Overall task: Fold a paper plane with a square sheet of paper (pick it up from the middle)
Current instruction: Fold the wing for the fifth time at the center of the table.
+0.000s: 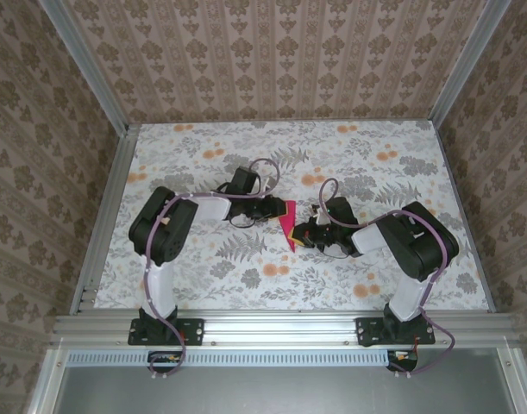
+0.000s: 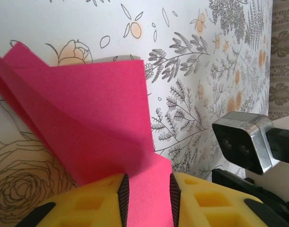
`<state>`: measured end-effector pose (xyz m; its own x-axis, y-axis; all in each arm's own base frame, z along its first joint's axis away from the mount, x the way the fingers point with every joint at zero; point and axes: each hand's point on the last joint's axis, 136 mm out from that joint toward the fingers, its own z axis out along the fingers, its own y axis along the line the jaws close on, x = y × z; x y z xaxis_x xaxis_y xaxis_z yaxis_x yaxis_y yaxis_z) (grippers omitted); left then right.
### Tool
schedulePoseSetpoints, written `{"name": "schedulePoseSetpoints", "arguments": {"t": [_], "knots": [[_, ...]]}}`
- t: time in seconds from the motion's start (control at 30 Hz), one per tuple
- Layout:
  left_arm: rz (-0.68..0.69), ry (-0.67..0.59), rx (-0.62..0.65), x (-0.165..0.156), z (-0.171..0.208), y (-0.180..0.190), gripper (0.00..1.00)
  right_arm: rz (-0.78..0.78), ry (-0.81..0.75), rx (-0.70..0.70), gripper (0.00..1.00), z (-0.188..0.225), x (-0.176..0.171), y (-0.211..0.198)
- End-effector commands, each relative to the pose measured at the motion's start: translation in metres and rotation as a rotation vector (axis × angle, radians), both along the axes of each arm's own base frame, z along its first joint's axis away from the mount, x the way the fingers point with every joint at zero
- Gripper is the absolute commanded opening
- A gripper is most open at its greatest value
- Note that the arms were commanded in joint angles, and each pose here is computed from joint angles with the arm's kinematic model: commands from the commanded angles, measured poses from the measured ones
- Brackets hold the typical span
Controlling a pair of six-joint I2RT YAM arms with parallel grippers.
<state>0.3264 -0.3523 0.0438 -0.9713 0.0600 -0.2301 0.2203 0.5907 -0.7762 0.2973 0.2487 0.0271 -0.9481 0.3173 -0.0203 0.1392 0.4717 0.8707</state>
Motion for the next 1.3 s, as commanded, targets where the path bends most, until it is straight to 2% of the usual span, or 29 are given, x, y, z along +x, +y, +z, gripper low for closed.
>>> {"name": "schedulePoseSetpoints", "arguments": {"t": [0.0,0.3,0.47,0.63,0.93,1.27], "knots": [[-0.028,-0.004,0.011,0.0,-0.004,-0.004,0.31,-0.006,0.036,0.01,0.0,-0.007,-0.004,-0.003],[-0.028,0.035,0.058,-0.002,-0.016,-0.002,0.31,-0.009,0.04,0.004,0.01,-0.009,-0.004,-0.004],[-0.032,0.042,0.06,-0.003,-0.016,-0.002,0.31,0.003,0.016,-0.019,0.14,-0.005,0.003,-0.004],[-0.032,0.044,0.061,-0.004,-0.015,-0.002,0.31,0.021,-0.007,-0.102,0.2,-0.006,0.01,-0.008],[-0.029,0.05,0.044,-0.004,-0.011,-0.005,0.31,0.04,-0.021,-0.217,0.24,-0.011,0.024,-0.013],[-0.025,0.046,0.032,-0.003,-0.004,-0.007,0.31,0.083,-0.027,-0.222,0.26,-0.013,0.023,-0.001]]}}
